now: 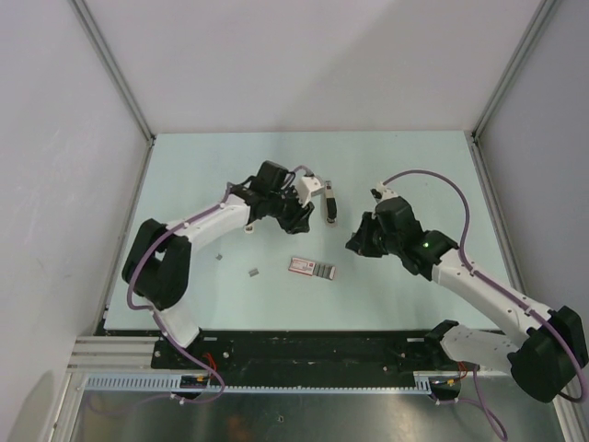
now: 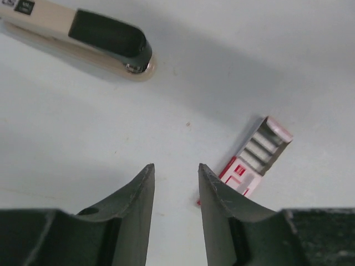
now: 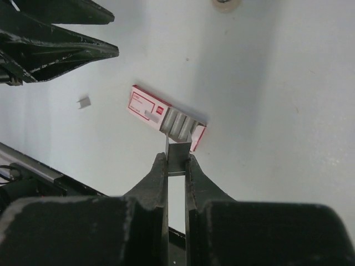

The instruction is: Unload the staples from the stapler

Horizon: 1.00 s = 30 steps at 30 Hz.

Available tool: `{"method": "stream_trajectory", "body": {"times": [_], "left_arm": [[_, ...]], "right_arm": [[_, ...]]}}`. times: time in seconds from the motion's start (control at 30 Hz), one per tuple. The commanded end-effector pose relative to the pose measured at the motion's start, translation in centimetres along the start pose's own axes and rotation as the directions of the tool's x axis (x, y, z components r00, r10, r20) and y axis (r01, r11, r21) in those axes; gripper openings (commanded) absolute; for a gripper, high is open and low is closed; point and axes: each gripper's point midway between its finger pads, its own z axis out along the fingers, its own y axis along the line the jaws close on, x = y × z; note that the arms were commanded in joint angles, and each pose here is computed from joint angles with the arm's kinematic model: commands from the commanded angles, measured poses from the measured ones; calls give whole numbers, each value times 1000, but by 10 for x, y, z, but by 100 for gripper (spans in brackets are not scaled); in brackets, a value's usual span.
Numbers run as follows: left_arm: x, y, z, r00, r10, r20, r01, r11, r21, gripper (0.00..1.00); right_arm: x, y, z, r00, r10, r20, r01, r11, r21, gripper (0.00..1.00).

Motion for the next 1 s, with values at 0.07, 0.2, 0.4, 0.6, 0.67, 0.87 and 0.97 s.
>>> {"method": "stream_trajectory", "body": {"times": [0.07,0.2,0.4,0.6,0.67,0.87,0.97], "left_arm": [[19,16,15,977,191,-99,-202,972,-121,41],[30,9,26,969,210,-133,-227,966,-127,39],[44,-7,42,960,225,-165,-242,966,-92,39],[52,-20,53,953,242,-184,-257,964,-62,38],[54,-23,54,951,245,-188,-259,964,-56,38],[63,-28,51,937,267,-223,-290,954,-75,38],[74,-27,52,926,267,-267,-303,947,-103,37]], "right_arm": [[3,-16,-7,1000,21,13,-22,996,84,0],[12,-20,-1,999,22,-25,-20,995,102,0],[30,-29,9,997,21,-76,-10,990,137,0],[36,-35,13,996,25,-87,-11,988,152,0],[36,-36,14,996,25,-89,-11,988,155,0],[35,-40,17,995,29,-95,-13,988,156,0],[32,-38,16,996,32,-87,-19,989,144,0]]}}
